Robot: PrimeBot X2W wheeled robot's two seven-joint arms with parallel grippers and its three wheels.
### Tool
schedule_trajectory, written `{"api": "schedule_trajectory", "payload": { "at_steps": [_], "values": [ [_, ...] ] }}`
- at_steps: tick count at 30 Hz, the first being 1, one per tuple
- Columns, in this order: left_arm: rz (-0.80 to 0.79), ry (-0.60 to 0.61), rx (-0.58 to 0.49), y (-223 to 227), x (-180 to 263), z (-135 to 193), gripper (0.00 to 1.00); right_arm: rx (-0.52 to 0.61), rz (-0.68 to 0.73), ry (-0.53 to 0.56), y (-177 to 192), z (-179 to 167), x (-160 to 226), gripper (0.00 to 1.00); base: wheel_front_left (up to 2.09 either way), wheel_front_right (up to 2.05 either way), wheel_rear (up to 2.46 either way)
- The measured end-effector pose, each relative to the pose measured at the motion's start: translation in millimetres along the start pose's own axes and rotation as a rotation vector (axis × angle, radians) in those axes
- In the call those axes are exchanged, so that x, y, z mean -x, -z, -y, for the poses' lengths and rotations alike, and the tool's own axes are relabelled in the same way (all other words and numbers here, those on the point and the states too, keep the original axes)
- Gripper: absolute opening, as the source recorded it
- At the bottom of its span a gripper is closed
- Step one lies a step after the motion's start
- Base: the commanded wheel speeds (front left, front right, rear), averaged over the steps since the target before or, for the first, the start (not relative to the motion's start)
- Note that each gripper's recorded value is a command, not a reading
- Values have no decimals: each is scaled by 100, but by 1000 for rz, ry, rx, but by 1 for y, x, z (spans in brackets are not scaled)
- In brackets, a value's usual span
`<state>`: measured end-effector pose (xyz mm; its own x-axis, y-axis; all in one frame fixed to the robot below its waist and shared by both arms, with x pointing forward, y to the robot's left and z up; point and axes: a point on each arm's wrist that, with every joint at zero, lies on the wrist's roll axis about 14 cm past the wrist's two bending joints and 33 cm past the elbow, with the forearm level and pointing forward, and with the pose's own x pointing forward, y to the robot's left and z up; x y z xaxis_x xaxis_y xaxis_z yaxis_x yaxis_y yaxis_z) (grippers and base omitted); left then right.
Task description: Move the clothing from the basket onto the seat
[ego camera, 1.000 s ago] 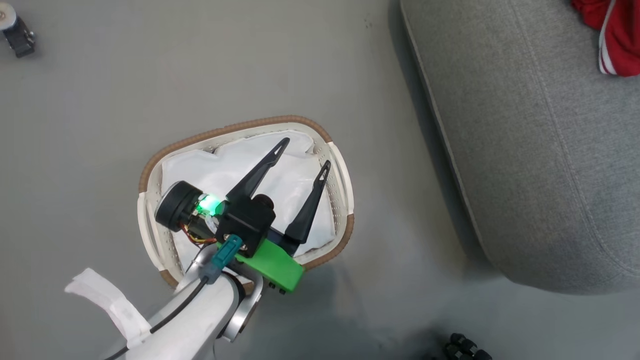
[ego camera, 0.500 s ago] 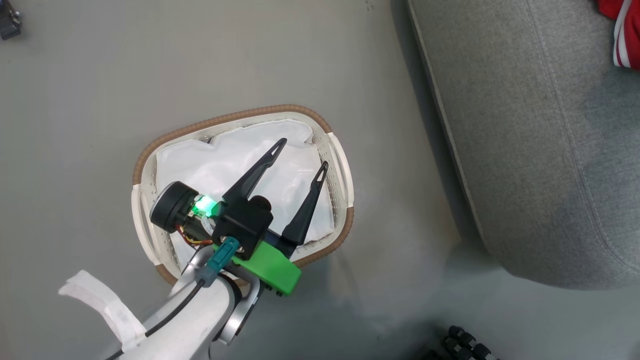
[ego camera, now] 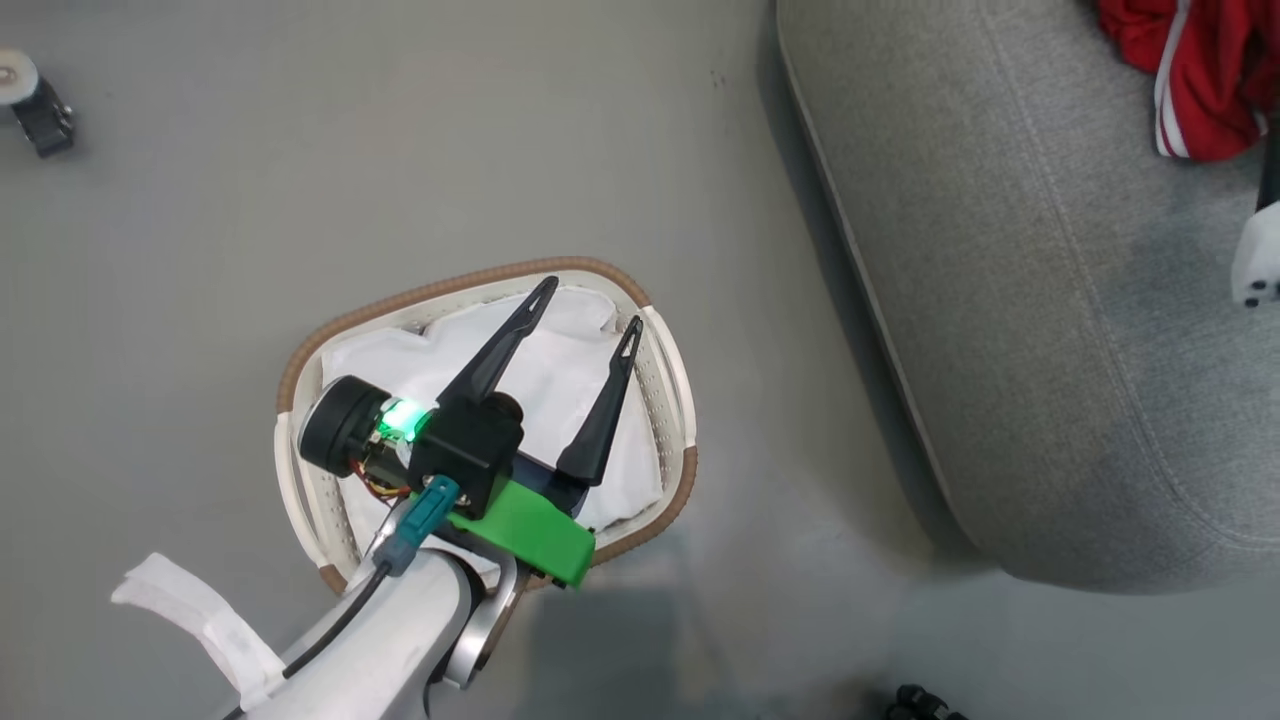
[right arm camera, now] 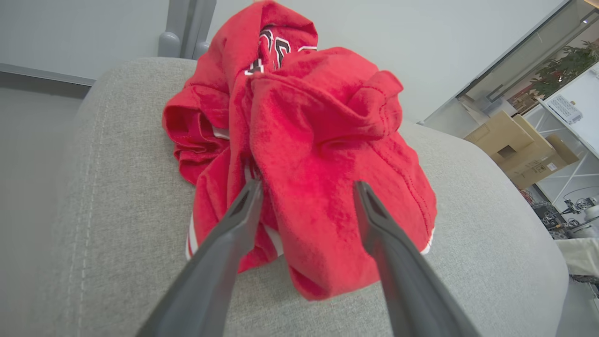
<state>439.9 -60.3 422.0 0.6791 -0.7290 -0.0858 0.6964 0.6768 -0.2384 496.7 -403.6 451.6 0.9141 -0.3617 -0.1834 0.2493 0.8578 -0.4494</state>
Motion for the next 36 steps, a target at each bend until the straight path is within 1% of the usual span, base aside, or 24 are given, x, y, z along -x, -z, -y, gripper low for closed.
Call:
{"api": "schedule_trajectory", "payload": {
  "at_steps": [3,7,10,12,18,21,26,30,36],
  "values": [
    [17,-11,2,-7,1,2,100,0,27,-7,-8,2,9,100,0,0,0],
    [45,-46,4,-17,7,-1,100,-11,85,-9,-27,7,19,100,0,0,0],
    [88,-86,49,-31,11,-3,100,-16,128,-9,-43,11,25,100,0,0,0],
    [109,-111,51,-39,15,-5,100,-23,161,-10,-55,13,28,100,0,0,0],
    [155,-223,44,-58,37,-21,100,-73,245,-40,-87,1,38,100,0,0,0],
    [188,-303,46,-69,53,-35,100,-114,298,-66,-107,-14,42,100,0,0,0],
    [210,-461,37,-74,95,-64,100,-195,359,-158,-129,-61,56,100,0,0,0],
    [222,-585,31,-75,132,-84,100,-259,387,-240,-140,-100,73,100,0,0,0],
    [232,-723,34,-70,183,-99,100,-359,402,-337,-144,-142,106,100,0,0,0]
  ]
}}
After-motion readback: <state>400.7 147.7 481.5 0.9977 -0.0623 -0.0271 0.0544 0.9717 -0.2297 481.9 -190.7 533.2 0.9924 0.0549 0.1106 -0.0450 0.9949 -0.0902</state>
